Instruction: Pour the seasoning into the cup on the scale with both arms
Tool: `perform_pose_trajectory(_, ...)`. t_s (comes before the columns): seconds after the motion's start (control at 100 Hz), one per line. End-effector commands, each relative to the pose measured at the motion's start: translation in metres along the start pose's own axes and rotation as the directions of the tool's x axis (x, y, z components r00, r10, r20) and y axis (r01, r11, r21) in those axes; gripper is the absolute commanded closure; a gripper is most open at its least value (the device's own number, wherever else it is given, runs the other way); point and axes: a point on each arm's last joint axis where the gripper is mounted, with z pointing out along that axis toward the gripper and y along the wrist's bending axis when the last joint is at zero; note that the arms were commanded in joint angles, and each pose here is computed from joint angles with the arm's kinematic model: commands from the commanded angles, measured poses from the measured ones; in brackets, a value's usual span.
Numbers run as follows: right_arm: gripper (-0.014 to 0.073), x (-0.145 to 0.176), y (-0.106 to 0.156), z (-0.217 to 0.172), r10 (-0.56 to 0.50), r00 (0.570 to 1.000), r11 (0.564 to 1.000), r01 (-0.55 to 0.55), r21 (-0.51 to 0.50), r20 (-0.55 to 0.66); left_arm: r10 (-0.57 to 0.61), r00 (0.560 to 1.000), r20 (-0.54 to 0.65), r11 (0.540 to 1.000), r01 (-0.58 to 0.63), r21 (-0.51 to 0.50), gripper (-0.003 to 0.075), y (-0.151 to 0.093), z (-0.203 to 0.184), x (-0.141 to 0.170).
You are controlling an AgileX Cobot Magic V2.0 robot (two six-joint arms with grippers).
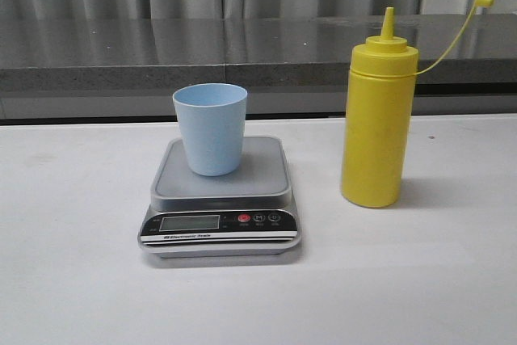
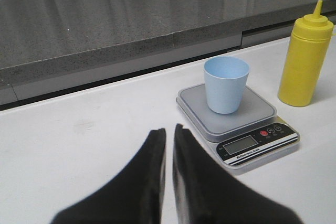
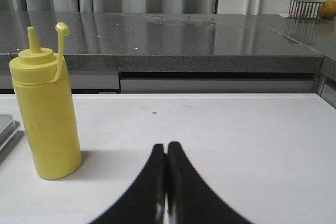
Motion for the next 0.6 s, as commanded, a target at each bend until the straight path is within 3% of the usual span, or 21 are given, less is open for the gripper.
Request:
perform_pose_trajectory(0.0, 0.0662, -0.007, 0.001, -0.001, -0.001, 0.996, 1.0, 0.002, -0.006, 0.088, -0.015, 0.995, 0.094, 1.0, 0.016, -0.009, 0.0682, 0.001, -0.003, -0.015)
perform_pose_trajectory(0.33, 0.0662, -0.007, 0.001, -0.001, -0.001, 0.996, 1.0, 0.002, -0.006, 0.088, -0.001, 0.994, 0.113, 0.999, 0.005, -0.033, 0.0682, 0.003, 0.004, -0.008)
perform_pose_trajectory(0.5, 0.0662, -0.007, 0.001, -0.001, -0.001, 0.996, 1.0, 0.002, -0.006, 0.086, 0.052, 0.962, 0.27, 0.983, -0.001, -0.186, 0.071, 0.015, 0.015, 0.0)
perform_pose_trajectory(0.59, 0.0662, -0.007, 0.001, -0.001, -0.001, 0.996, 1.0, 0.002, -0.006, 0.086, 0.052, 0.959, 0.278, 0.971, 0.017, -0.24, 0.071, 0.019, 0.02, 0.011)
